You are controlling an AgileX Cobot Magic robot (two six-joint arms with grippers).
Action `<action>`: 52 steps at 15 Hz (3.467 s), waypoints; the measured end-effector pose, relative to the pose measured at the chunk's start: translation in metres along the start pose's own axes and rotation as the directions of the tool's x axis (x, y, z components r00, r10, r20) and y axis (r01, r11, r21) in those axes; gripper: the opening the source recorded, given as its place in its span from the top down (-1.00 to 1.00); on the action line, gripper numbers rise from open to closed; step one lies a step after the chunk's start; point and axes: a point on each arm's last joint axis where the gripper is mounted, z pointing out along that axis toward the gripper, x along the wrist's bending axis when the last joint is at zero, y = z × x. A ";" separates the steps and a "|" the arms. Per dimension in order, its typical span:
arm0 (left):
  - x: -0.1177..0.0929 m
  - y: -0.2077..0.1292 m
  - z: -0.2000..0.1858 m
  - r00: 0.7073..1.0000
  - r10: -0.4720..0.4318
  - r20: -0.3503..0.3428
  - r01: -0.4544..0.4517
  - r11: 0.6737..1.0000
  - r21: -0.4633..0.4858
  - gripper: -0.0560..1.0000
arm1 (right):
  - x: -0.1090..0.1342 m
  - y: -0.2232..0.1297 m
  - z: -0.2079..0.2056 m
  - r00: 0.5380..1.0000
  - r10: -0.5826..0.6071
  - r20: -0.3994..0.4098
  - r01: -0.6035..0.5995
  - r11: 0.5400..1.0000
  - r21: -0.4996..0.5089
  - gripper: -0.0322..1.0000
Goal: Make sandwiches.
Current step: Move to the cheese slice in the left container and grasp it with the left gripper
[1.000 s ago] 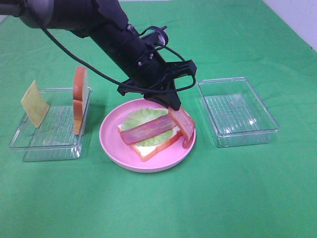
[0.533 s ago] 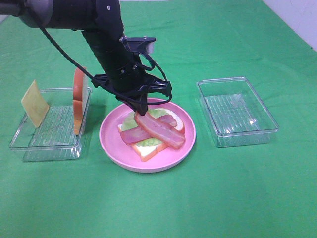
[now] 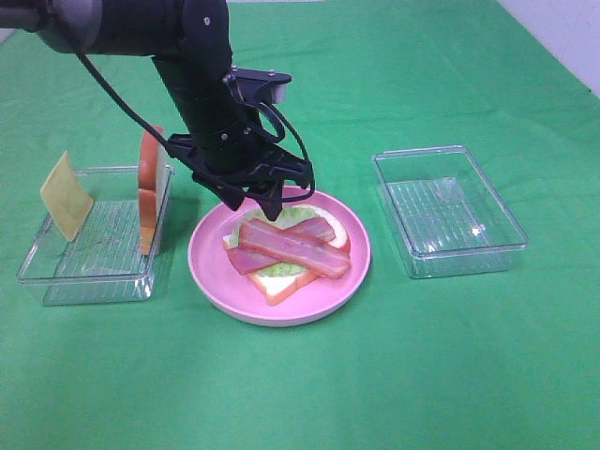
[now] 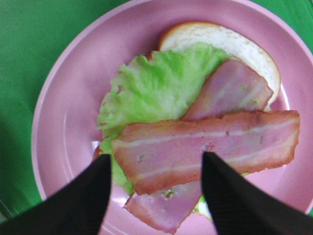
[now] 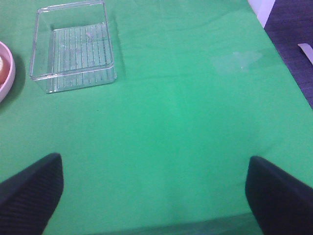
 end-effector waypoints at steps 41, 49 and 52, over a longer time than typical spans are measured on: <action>0.208 -0.053 -0.096 0.900 -0.401 -0.168 0.409 0.913 0.010 -0.97 | 0.000 0.000 0.000 1.000 0.000 0.000 0.000 1.000 0.000 -0.93; 0.221 -0.046 -0.054 0.897 -0.407 -0.171 0.409 0.912 -0.025 -0.96 | 0.000 0.000 0.000 1.000 0.000 0.000 0.000 1.000 0.000 -0.93; 0.223 -0.046 -0.048 0.897 -0.407 -0.172 0.410 0.912 -0.021 -0.74 | 0.000 0.000 0.000 1.000 0.000 0.000 0.000 1.000 0.000 -0.93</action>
